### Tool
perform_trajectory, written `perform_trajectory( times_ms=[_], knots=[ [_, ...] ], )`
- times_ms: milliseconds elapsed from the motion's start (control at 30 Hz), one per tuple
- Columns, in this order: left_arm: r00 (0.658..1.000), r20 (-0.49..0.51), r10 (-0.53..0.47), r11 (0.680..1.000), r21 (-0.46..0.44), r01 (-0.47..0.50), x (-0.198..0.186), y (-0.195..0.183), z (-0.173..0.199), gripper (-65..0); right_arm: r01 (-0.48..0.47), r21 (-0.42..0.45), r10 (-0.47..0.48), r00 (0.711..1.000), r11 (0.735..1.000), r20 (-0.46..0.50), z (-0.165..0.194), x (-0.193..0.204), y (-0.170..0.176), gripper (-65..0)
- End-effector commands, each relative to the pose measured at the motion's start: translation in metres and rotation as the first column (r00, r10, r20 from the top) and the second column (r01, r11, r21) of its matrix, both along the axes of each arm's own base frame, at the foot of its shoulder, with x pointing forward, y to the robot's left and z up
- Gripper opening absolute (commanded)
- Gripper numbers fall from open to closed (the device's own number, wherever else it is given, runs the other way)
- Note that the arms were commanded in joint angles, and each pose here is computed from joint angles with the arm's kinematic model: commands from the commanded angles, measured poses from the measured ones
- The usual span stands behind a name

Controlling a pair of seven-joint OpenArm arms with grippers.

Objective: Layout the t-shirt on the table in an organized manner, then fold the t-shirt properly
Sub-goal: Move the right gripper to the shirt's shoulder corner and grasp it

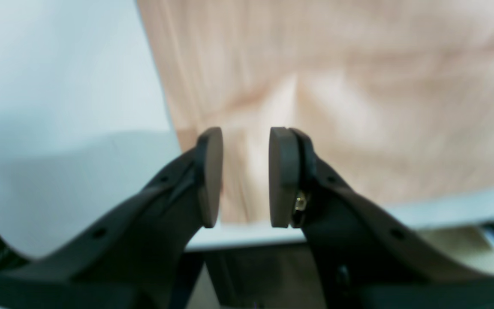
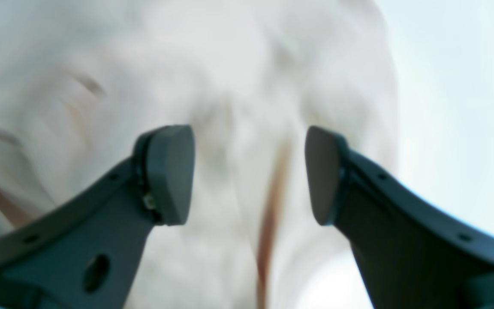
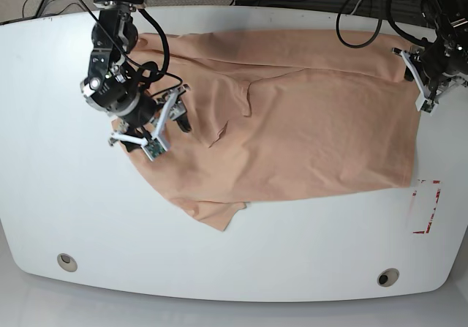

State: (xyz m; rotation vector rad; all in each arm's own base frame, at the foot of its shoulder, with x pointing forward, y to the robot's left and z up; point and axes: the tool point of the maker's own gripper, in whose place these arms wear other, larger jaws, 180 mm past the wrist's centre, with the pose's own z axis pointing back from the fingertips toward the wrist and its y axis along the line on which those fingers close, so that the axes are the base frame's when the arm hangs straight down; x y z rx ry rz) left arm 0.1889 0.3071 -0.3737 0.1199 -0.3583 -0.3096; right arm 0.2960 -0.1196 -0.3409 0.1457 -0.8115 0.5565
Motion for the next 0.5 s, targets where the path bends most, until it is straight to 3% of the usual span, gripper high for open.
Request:
perform_trajectory(
  times_ms=[0, 267, 467],
  knots=[
    [1.000, 0.011, -0.006, 1.000, 0.017, 0.006, -0.004, 0.005, 0.005, -49.0, 0.035, -0.009, -0.034, 0.999, 0.999, 0.029, 0.009, -0.014, -0.014, -28.4],
    [0.999, -0.033, -0.007, 1.000, 0.008, 0.007, -0.024, 0.004, -0.007, -49.0, 0.150, -0.086, -0.158, 0.983, 0.985, -0.093, -0.020, -0.069, -0.068, -28.1],
    [0.999, -0.041, 0.001, 1.000, -0.010, -0.002, -0.028, 0.005, -0.014, -49.0, 0.193, -0.111, -0.209, 0.965, 0.975, -0.159, -0.034, -0.099, -0.085, -28.5]
  ],
)
